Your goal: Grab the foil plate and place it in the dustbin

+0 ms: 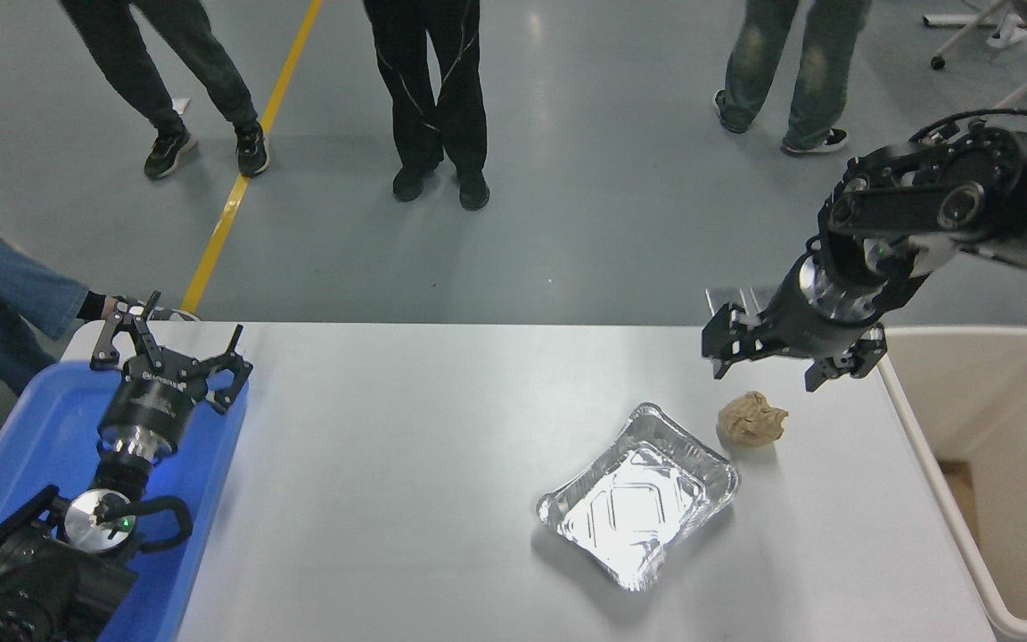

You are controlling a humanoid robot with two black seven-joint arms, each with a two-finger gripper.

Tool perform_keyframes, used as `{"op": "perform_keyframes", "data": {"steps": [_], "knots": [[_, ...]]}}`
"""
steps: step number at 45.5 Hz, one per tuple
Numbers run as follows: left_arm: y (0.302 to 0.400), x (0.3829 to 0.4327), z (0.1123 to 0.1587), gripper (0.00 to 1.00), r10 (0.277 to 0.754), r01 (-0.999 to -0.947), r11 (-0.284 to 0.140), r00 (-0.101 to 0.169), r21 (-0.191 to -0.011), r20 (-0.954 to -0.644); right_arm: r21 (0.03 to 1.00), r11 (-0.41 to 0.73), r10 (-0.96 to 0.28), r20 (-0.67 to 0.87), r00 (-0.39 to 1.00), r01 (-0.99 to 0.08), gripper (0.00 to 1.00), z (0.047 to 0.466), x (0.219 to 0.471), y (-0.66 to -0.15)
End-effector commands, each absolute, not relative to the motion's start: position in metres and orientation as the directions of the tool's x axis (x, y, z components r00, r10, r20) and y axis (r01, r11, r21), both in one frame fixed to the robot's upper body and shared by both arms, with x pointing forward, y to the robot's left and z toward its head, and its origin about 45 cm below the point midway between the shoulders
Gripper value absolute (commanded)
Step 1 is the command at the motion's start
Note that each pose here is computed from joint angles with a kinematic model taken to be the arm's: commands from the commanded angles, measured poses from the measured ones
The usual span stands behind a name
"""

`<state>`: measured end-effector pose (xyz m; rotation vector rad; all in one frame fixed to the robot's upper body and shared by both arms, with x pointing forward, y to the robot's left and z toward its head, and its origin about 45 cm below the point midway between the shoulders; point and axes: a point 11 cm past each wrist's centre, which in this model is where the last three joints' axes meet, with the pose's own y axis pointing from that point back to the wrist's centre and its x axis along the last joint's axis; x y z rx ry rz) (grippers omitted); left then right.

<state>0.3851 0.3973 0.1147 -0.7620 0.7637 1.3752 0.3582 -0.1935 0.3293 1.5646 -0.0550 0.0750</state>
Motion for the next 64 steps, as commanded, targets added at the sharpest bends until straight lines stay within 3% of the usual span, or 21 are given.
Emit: {"op": "perform_keyframes", "data": {"steps": [1,7,33,43,50,57,64], "knots": [[0.398,0.3852,0.1152,0.99,0.551,-0.9985,0.048,0.048,-0.026,-0.833,0.996,0.057,0.087,0.067,0.994,-0.072,1.0,0.384,0.316,-0.188],[0.3985,0.3844,0.1143,0.99,0.552,-0.9986,0.046,0.045,-0.023,-0.833,0.983,0.156,0.096,0.08,0.992,-0.095,1.0,0.4,0.306,-0.2],[0.3983,0.385,0.1149,0.99,0.552,-0.9986,0.047,0.047,-0.025,-0.833,0.982,0.18,0.029,0.048,0.998,-0.053,1.0,0.379,0.313,-0.218],[0.3983,0.385,0.1149,0.99,0.552,-0.9986,0.047,0.047,-0.025,-0.833,0.984,0.171,-0.096,0.075,0.993,-0.058,1.0,0.341,0.34,-0.239],[0.398,0.3852,0.1152,0.99,0.551,-0.9985,0.048,0.048,-0.026,-0.833,0.997,0.07,-0.288,0.063,0.956,-0.044,1.0,0.314,0.359,-0.244],[0.3978,0.3852,0.1151,0.99,0.552,-0.9985,0.049,0.048,-0.025,-0.833,1.0,0.015,-0.43,0.025,0.902,-0.02,1.0,0.282,0.355,-0.247],[0.397,0.3852,0.1148,0.99,0.551,-0.9984,0.05,0.048,-0.025,-0.833,0.999,0.029,-0.561,0.028,0.827,-0.014,1.0,0.243,0.349,-0.26]]}}
